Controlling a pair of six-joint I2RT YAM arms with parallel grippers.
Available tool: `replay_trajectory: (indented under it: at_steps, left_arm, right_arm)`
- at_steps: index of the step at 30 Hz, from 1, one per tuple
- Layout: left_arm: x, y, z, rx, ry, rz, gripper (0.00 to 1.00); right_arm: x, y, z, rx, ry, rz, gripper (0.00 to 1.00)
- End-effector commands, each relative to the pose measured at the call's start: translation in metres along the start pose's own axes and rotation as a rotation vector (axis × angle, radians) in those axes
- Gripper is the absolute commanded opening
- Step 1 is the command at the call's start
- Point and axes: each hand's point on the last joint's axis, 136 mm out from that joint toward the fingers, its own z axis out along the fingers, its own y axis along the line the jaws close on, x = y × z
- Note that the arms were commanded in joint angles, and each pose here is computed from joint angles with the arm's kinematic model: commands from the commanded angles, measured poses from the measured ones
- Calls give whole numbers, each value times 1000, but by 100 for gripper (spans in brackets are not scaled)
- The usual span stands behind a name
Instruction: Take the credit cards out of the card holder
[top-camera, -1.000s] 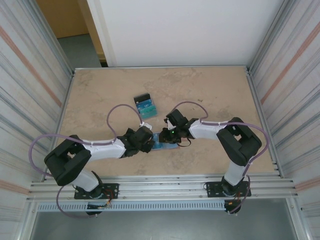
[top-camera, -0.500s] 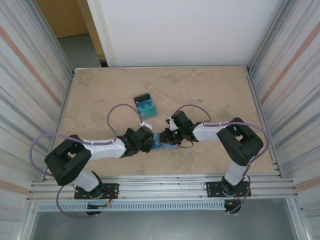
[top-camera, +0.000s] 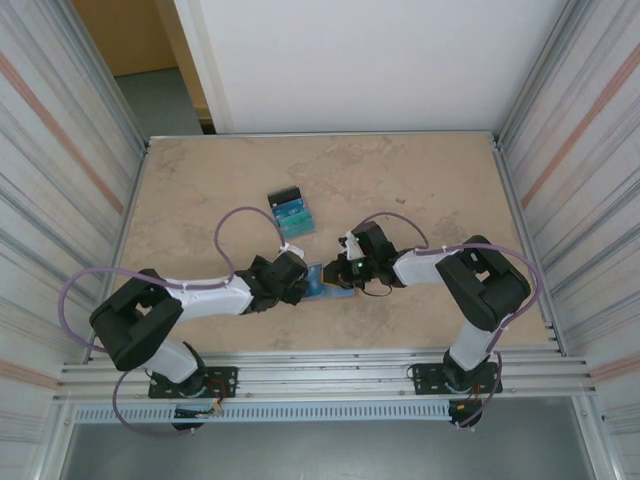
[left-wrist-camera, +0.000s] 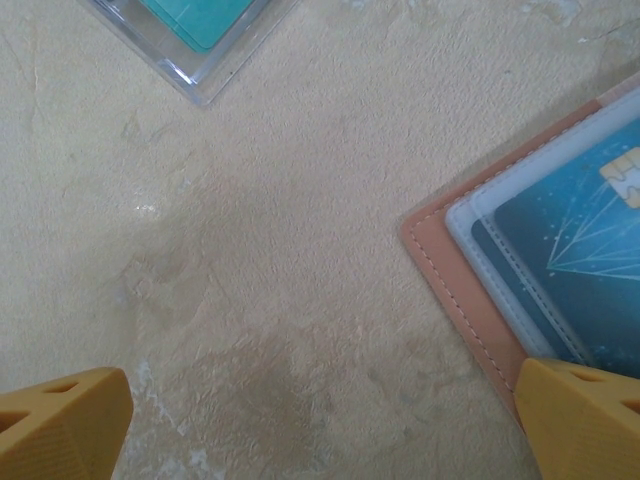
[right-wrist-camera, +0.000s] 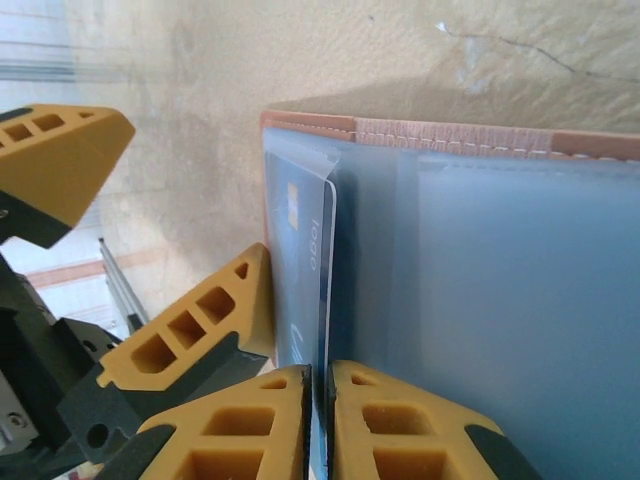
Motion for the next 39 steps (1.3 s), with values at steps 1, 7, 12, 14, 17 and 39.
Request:
replay_trajectory:
  at_steps: [1,7,12,14,17,39]
  left_arm:
    - [0,0,0,-20,17,-3,99]
    - [2,1,1,-23,21,-1,99]
    - [2,2,1,-28,24,0,99]
    - [2,2,1,-27,23,0,99]
    - [3,2,1,-29,27,2,99]
    - [2,5,-2,-37,23,-3,99]
  right_arm:
    - [-5,21,-9,-92,-18,-16,15]
    - [-7,20,-12,-118,-25,0,17]
    - [-8,19,-14,-125,-29,4,17]
    - [-9,20,-15,-128,-35,2,17]
    - [-9,18,-15,-129,-36,6,17]
    - [-15,9,-30,-120,-89,3,3]
